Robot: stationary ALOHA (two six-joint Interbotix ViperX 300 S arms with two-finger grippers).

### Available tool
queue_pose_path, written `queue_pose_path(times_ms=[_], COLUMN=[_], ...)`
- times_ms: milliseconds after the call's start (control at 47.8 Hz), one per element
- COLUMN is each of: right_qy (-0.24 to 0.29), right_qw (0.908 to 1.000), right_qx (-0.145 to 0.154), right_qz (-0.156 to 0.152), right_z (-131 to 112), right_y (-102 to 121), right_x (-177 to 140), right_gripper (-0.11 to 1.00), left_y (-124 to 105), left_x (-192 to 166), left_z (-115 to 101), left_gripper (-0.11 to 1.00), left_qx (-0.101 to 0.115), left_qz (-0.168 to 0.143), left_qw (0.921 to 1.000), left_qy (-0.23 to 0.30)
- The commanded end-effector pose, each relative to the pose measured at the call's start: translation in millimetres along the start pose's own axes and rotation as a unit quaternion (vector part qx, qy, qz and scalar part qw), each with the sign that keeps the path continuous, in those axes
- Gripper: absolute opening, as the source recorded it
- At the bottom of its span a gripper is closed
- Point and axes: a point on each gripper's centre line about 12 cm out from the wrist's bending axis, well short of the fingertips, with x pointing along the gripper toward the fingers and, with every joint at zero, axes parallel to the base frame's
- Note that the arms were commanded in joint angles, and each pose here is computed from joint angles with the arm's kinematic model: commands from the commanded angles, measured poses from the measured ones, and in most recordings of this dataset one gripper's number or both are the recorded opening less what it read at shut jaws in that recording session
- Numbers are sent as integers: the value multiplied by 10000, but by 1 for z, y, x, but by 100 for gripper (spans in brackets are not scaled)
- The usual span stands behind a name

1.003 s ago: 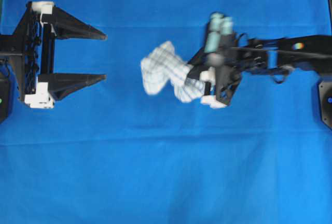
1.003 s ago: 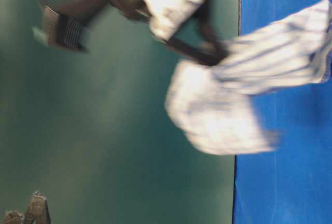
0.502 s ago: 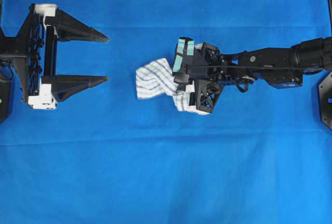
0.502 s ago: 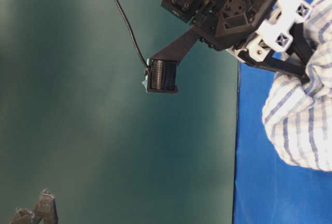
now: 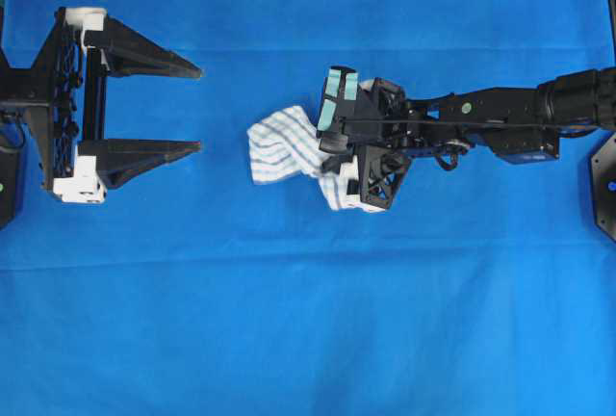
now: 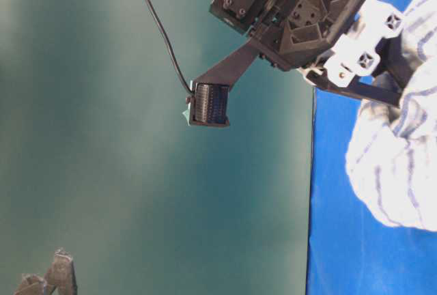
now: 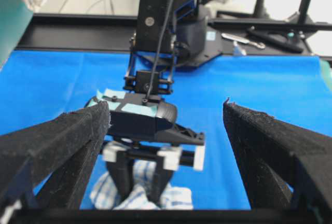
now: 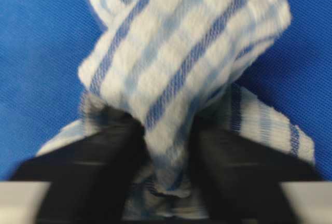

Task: Hand over the towel.

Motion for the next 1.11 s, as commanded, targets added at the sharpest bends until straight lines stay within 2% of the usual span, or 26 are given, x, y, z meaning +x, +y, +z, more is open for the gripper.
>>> queue_pose_path(times_ms=[0, 42, 84, 251, 397, 523, 648, 711, 794, 899, 1087], right_qy=[-375, -489, -619, -1260, -1941, -2739, -3474, -3738, -3957, -4049, -3985], right_qw=[9993, 9988, 9981, 9920, 9808, 9615, 9374, 9272, 9180, 9140, 9168], right_qx=[-15, -23, -31, -88, -141, -190, -186, -199, -208, -200, -193], right_qz=[28, 34, 41, 62, 80, 98, 128, 150, 163, 168, 168], right_z=[21, 26, 31, 50, 62, 64, 55, 49, 40, 31, 30], right_y=[2, 2, 3, 3, 4, 4, 4, 4, 4, 4, 4], right_x=[-22, -30, -40, -89, -139, -182, -215, -228, -236, -236, -229], right_gripper=[63, 70, 73, 73, 72, 72, 72, 72, 72, 72, 72], left_y=[1, 1, 1, 0, 1, 1, 1, 1, 1, 1, 2], left_x=[0, 0, 0, 0, 0, 0, 0, 0, 0, 0, 0], left_z=[6, 6, 6, 6, 6, 6, 4, 4, 4, 3, 1], left_gripper=[90, 90, 90, 90, 90, 90, 90, 90, 90, 90, 90], left_qx=[-7, -7, -7, -8, 0, 0, 1, 1, 8, 9, 10], left_qz=[11, 11, 12, 4, 11, 11, 11, 11, 12, 19, 34], left_qw=[9999, 9999, 9999, 9999, 9999, 9999, 10000, 10000, 10000, 10000, 10000], left_qy=[-107, -107, -123, -107, -107, -107, -92, -92, -92, -69, -46])
